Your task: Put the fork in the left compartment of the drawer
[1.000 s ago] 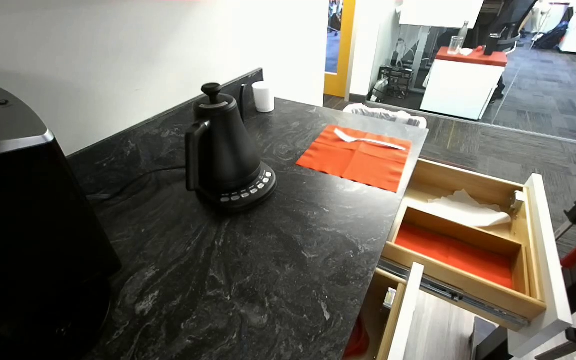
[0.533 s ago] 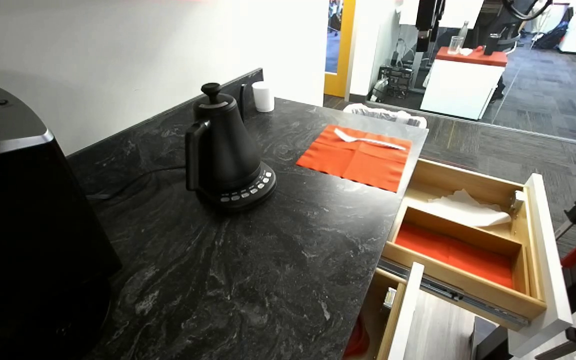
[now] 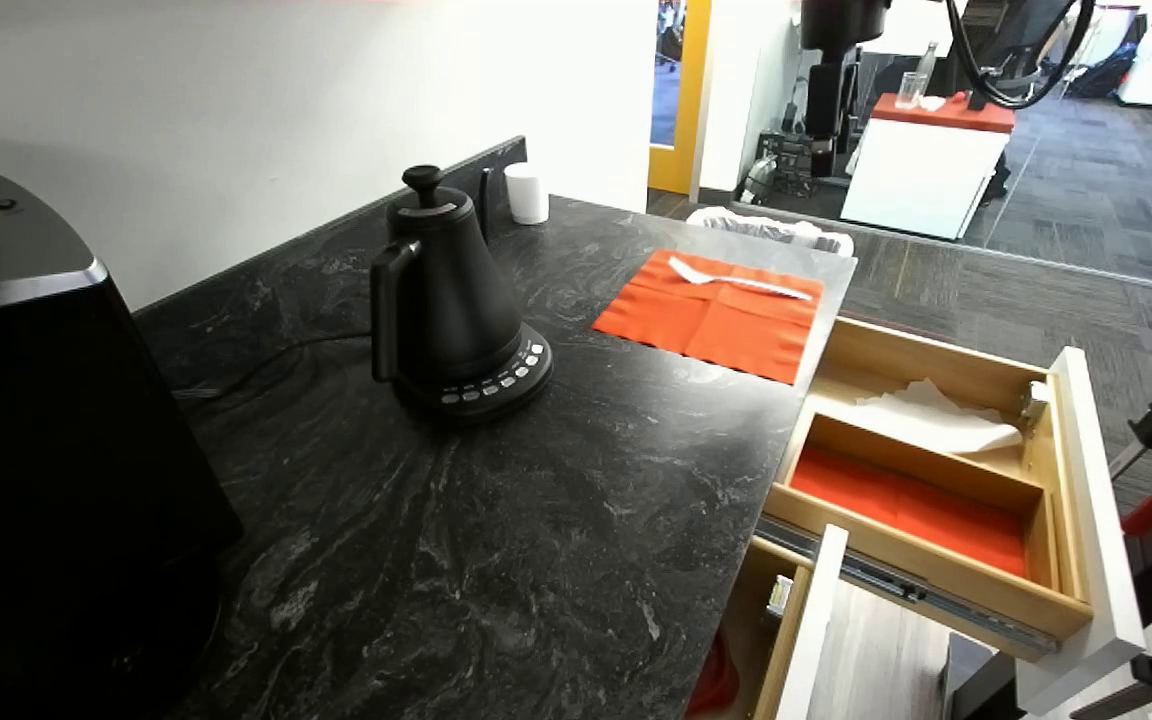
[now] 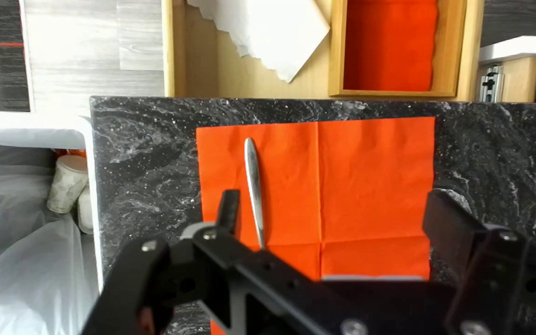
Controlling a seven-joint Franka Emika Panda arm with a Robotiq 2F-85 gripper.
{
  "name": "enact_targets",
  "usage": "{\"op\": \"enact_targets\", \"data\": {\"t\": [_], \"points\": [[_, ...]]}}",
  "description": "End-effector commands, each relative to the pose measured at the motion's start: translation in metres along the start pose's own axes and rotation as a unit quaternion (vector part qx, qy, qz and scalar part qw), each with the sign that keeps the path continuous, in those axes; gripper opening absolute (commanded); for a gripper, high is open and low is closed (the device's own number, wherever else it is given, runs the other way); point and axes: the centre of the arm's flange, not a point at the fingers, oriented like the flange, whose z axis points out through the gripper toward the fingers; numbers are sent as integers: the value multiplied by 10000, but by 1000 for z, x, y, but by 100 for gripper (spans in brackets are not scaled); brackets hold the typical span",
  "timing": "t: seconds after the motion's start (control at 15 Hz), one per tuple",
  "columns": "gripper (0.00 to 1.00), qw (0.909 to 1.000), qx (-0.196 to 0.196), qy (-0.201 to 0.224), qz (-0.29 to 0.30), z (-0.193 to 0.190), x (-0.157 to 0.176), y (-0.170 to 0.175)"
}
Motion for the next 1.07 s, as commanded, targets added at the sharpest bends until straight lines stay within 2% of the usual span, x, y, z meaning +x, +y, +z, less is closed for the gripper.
{"op": "enact_targets", "data": {"t": [0.0,0.47,1.0], "points": [[100,9999,0,105,-63,26,13,-1],[100,9999,61,-125,55,76,24,3],[100,9998,-6,-188,-31,79,21,1]]}}
